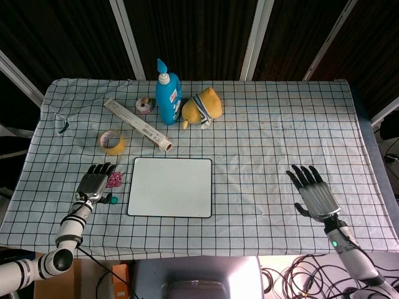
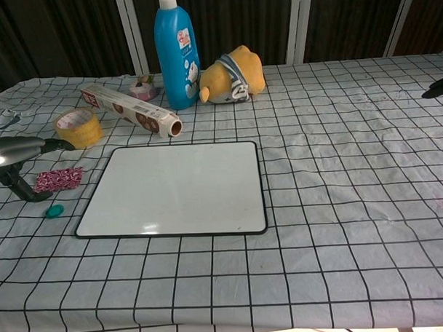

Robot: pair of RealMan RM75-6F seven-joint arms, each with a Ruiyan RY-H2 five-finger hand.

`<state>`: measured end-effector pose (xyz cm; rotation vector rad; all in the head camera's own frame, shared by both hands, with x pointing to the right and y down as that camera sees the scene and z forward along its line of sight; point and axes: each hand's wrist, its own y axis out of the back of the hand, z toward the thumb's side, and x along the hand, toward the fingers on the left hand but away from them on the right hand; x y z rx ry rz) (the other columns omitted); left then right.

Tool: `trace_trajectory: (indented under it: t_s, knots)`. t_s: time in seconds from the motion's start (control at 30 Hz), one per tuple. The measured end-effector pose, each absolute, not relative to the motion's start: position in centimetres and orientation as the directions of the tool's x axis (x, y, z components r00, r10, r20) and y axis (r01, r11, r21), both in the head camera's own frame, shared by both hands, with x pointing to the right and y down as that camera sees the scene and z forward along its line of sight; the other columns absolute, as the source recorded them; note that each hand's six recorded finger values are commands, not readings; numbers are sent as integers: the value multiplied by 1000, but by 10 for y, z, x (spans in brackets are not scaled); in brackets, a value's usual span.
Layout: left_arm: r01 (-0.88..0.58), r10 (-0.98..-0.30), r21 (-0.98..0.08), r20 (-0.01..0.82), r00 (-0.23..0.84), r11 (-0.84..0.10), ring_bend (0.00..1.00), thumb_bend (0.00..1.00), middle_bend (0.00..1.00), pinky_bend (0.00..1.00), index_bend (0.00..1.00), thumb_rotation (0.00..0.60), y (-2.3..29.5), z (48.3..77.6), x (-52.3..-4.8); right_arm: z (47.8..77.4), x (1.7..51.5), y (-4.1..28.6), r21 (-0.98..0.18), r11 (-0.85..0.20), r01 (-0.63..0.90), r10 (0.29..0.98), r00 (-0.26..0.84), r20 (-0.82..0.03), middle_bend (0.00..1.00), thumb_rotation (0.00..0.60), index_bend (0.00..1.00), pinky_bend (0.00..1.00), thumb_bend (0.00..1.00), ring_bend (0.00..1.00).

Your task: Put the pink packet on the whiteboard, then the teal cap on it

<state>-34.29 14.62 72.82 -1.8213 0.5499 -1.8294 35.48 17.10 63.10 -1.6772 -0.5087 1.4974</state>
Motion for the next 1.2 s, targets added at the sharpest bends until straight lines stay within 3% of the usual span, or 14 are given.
trace_trajectory:
  t_s: [1.03, 1.2]
  knots:
    - [100, -549, -540, 828, -117, -836, 0, 359, 0, 0, 214, 600, 132, 759, -351, 632, 363, 176, -757, -623, -197, 726, 216, -653, 0, 600, 0, 5, 254, 0]
    - [99, -559, -550, 820, -122, -829, 0, 358, 1, 0, 329, 600, 129, 761, -353, 631, 364, 176, -757, -623, -194, 727, 213, -653, 0, 600, 0, 4, 255, 0]
